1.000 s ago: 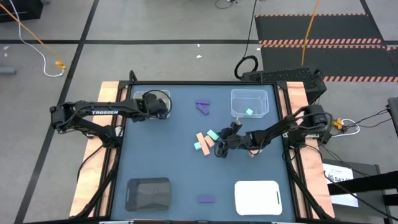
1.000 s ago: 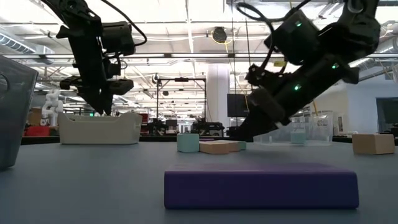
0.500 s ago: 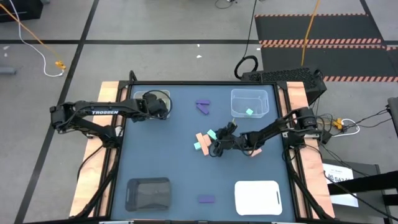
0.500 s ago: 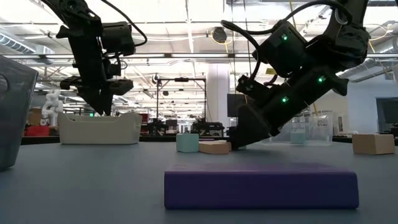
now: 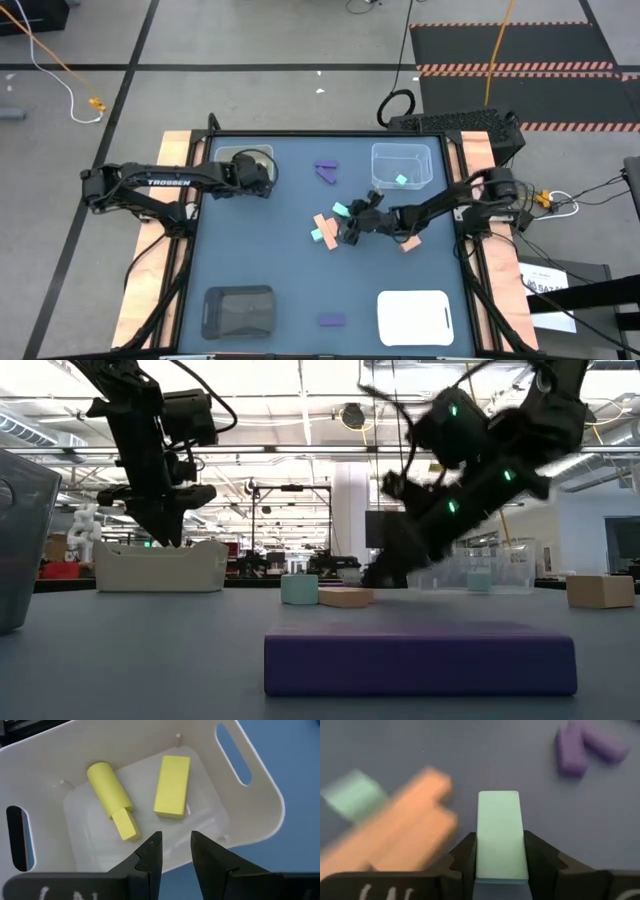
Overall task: Sort & place blocks by color
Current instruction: Put the blue block into the transparent bin
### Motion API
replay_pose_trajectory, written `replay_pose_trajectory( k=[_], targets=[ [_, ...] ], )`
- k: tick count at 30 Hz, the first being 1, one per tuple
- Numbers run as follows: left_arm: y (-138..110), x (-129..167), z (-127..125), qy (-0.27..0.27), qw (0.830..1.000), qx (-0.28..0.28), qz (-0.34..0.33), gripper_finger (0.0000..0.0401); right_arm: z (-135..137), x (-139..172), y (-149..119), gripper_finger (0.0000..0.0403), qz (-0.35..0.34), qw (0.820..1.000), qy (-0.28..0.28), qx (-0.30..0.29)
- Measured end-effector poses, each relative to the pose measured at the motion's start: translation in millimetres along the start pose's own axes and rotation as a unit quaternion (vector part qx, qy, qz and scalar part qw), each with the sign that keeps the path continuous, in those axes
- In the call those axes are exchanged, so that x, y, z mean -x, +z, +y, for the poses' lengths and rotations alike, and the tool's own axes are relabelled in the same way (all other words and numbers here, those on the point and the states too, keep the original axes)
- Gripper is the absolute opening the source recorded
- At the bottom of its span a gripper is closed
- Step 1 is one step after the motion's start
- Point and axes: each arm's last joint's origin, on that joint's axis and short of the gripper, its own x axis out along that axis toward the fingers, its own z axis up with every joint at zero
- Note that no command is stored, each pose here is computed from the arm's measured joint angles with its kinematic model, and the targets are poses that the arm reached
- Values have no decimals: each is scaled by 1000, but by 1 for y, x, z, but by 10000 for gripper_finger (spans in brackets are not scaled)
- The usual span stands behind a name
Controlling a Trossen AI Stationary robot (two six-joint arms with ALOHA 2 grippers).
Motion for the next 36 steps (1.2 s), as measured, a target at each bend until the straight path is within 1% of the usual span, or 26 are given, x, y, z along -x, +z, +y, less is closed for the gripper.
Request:
replay_pose_trajectory(
  k=[5,8,11,15,19,25,29,33,34,36],
  targets=[
    [-1,2,-3,-9,1000,-3,-4,104,-10,18,35,112,-69,997,2,30],
    [-1,3,-8,-27,1000,1,-16,104,-17,32,59,112,-131,990,1,57],
    [0,5,-14,-51,998,7,-32,104,-21,46,79,112,-190,978,-6,91],
    [2,10,-24,-93,994,9,-60,104,-25,67,100,112,-262,955,-20,137],
    [4,17,-37,-143,985,14,-93,104,-28,80,110,112,-300,939,-35,167],
    [7,32,-55,-223,963,3,-152,104,-29,85,113,112,-307,929,-48,201],
    [6,41,-64,-254,948,-35,-186,104,-29,84,112,112,-299,927,-52,219],
    [5,48,-69,-273,937,-58,-208,104,-29,83,111,112,-294,928,-56,221],
    [5,49,-70,-279,935,-55,-211,104,-30,83,110,112,-286,931,-64,217],
    [4,51,-72,-290,932,-44,-212,104,-32,79,104,112,-248,940,-94,213]
  ],
)
